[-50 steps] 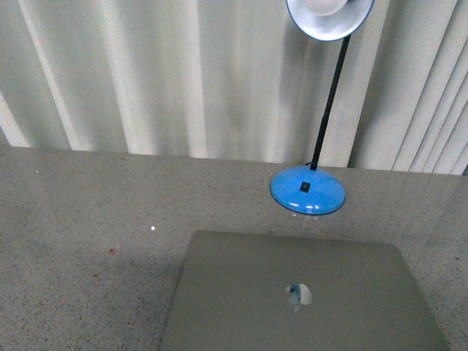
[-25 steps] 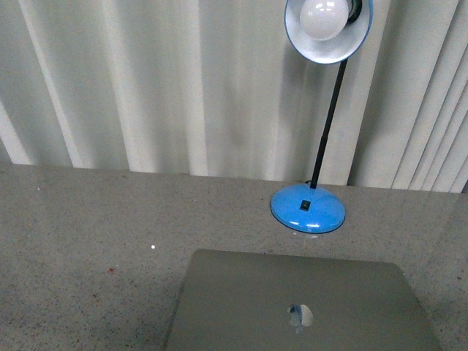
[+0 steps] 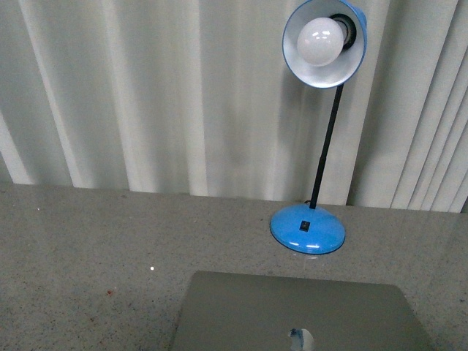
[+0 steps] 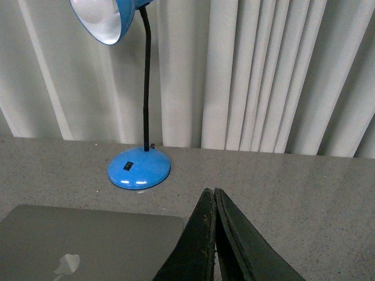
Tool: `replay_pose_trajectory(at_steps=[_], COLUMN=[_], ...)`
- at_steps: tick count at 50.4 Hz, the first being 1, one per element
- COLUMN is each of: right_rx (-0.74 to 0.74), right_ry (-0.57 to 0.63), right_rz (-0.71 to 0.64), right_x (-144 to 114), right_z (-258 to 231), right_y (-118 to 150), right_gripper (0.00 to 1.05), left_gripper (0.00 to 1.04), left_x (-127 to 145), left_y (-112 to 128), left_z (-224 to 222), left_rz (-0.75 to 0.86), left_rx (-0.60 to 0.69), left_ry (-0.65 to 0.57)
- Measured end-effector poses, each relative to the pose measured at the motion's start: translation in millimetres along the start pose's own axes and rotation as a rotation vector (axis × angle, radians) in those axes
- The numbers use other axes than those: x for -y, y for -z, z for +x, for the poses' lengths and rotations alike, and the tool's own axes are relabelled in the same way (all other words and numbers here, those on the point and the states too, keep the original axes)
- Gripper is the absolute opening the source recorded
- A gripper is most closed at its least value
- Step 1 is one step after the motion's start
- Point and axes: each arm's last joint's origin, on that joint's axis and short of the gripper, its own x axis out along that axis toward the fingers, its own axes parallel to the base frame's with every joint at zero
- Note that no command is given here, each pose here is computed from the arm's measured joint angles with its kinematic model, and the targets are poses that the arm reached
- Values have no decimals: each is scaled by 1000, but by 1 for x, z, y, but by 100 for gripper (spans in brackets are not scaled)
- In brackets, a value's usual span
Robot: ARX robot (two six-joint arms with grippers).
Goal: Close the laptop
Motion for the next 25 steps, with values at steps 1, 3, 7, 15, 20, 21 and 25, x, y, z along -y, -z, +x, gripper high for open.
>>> replay_pose_trajectory(at_steps=[1, 3, 7, 15, 20, 21, 25], right_rx=[1, 1, 12, 17, 15, 15, 15], right_ry=[0, 0, 0, -1, -1, -1, -1], right_rz=[0, 0, 0, 0, 0, 0, 0], right_x=[0, 0, 0, 0, 0, 0, 0], right_z=[-1, -2, -4, -9, -11, -12, -13], right_y=[0, 2, 7, 7, 7, 7, 7], right_gripper=[3, 3, 3, 3, 3, 3, 3], left_gripper=[4, 4, 4, 4, 4, 4, 4], left_x=[0, 0, 0, 0, 0, 0, 0], left_y=[1, 0, -1, -1, -1, -1, 1], left_z=[0, -1, -4, -8, -9, -10, -14], left_rz=[0, 0, 0, 0, 0, 0, 0], left_rx=[0, 18, 35, 33, 33, 32, 22], left_ry=[0, 0, 0, 0, 0, 0, -1])
